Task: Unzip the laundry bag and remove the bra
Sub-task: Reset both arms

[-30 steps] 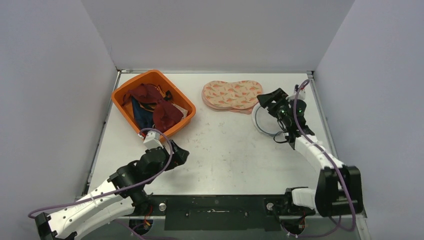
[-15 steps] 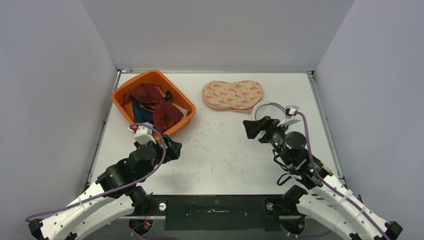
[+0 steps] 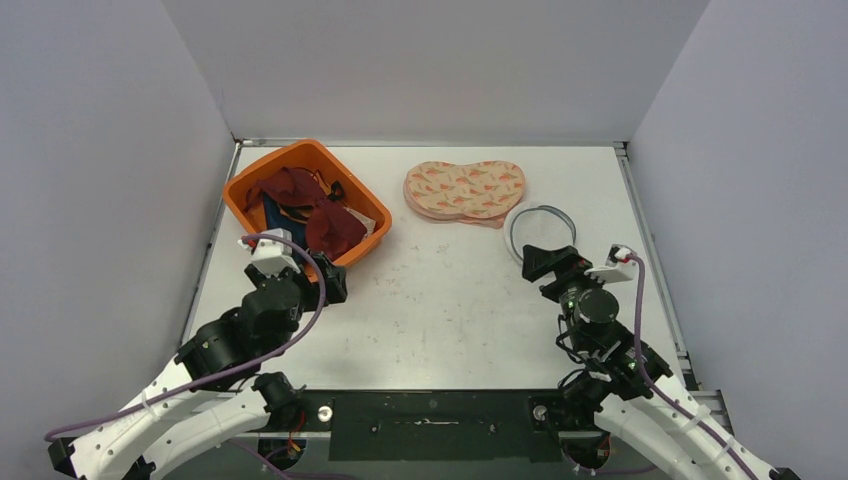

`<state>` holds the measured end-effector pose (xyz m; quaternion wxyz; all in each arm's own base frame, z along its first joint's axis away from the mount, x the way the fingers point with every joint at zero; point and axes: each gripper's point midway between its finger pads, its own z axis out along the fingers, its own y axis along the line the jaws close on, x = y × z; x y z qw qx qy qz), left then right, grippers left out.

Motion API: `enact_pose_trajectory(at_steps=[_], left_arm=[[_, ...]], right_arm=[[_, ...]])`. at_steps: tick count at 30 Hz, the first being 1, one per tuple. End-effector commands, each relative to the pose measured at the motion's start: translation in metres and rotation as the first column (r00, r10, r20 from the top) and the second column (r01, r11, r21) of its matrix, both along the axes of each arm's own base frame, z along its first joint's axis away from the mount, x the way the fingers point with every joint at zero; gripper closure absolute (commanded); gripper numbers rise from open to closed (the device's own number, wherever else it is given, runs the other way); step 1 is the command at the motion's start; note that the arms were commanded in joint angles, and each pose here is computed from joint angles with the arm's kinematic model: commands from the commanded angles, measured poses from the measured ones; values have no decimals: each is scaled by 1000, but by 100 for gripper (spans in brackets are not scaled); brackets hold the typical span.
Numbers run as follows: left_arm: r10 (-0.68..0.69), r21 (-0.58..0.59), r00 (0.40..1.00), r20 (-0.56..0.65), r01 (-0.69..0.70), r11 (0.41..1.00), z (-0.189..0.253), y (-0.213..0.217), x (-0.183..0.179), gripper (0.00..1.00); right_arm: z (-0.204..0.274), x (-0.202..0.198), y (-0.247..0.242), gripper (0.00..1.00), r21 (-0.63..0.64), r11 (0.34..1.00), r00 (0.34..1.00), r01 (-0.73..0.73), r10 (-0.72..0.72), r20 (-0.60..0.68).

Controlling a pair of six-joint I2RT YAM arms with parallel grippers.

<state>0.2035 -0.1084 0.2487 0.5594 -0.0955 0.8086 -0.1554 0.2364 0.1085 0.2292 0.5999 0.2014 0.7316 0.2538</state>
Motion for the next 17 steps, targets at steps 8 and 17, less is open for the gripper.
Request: enact_pose_trajectory(at_steps=[8, 17], left_arm=[[39, 39, 999, 39, -40, 998, 4, 12, 4, 4], [50, -23, 996, 78, -48, 999, 15, 16, 1, 4]], right_arm=[[23, 11, -20, 10, -188, 978, 994, 89, -75, 84], [20, 14, -13, 10, -182, 981, 995, 64, -48, 91]])
